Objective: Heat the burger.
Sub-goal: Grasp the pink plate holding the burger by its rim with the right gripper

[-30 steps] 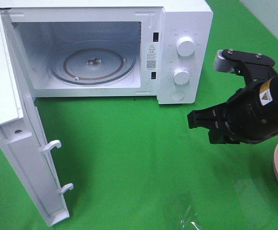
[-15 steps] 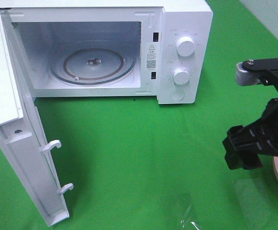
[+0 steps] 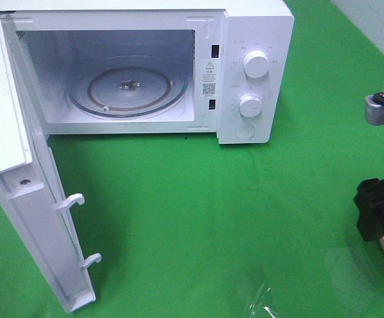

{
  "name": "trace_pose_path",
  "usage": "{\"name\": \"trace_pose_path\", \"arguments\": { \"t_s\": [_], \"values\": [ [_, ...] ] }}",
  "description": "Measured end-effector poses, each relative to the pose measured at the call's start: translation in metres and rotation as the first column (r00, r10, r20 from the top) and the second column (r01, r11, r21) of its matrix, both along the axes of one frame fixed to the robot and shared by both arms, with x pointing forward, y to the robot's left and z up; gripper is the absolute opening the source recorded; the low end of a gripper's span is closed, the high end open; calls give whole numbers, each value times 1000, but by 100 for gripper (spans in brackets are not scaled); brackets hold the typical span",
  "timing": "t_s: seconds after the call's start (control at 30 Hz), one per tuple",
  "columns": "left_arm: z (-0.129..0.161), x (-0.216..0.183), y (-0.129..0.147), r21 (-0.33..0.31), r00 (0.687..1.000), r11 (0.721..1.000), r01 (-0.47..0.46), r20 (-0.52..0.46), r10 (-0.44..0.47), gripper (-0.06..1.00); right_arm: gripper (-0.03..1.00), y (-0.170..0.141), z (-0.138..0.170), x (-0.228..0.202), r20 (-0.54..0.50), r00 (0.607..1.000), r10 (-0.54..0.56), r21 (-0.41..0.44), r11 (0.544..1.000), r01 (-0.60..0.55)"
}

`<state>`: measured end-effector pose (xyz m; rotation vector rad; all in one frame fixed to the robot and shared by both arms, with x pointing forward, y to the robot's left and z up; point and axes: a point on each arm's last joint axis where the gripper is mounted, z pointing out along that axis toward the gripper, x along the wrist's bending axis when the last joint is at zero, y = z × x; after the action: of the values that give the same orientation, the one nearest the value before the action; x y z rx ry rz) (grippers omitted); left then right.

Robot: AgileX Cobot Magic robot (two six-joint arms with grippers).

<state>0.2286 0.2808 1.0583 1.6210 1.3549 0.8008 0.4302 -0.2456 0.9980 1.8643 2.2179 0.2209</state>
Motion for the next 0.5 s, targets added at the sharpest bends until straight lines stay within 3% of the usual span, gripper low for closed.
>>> {"name": "trace_pose_path", "arguments": {
  "t_s": [0.5],
  "values": [
    [0,0,0,0,1000,1000,0,0,0,98,85,-27,-25,25,-40,997,-65,-29,998,64]
  ]
}}
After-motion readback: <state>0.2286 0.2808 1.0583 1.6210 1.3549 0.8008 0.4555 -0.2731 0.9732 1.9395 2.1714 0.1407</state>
